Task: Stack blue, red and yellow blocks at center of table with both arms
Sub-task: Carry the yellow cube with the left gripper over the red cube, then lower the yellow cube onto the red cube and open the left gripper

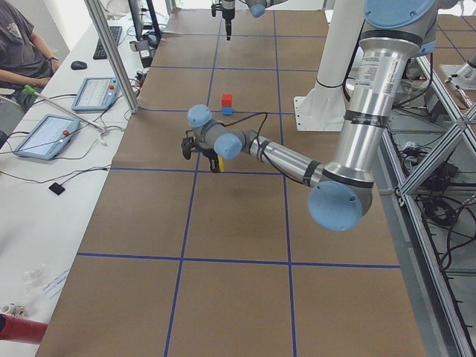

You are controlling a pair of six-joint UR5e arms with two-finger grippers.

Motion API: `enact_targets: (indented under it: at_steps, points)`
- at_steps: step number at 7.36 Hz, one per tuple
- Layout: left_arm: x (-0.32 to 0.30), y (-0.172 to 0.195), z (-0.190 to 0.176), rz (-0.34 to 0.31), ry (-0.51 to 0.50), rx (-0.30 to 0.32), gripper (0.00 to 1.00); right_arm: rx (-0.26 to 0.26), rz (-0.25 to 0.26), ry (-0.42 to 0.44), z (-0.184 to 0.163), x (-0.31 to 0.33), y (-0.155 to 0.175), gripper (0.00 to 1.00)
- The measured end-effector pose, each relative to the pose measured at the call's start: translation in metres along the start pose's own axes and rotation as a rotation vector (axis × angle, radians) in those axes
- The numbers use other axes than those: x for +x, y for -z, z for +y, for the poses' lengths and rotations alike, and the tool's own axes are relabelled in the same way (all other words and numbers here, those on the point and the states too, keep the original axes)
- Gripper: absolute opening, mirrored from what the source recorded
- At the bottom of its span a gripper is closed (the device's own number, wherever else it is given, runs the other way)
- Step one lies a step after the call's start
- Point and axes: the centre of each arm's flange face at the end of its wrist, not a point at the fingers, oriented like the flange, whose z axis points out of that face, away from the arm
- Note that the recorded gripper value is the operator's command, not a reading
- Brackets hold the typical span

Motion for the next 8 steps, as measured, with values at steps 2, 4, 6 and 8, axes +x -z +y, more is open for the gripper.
enact_targets:
  at_steps: [2,4,6,8]
  points:
    - [0.178,0.005,0.047,-0.008,-0.039,0.033,0.0,-0.003,0.002,-0.001,0.0,0.001,-0.002,1.0]
    - [0.311,-0.015,0.076,-0.036,-0.06,0.074,0.0,-0.008,0.004,-0.005,0.0,0.003,-0.004,1.0]
    - [0.391,-0.043,0.078,-0.094,-0.06,0.108,0.0,-0.01,0.005,-0.007,0.001,0.004,-0.005,1.0]
    - [0.413,-0.069,0.074,-0.131,-0.067,0.13,0.0,-0.012,0.005,-0.008,0.002,0.005,-0.005,1.0]
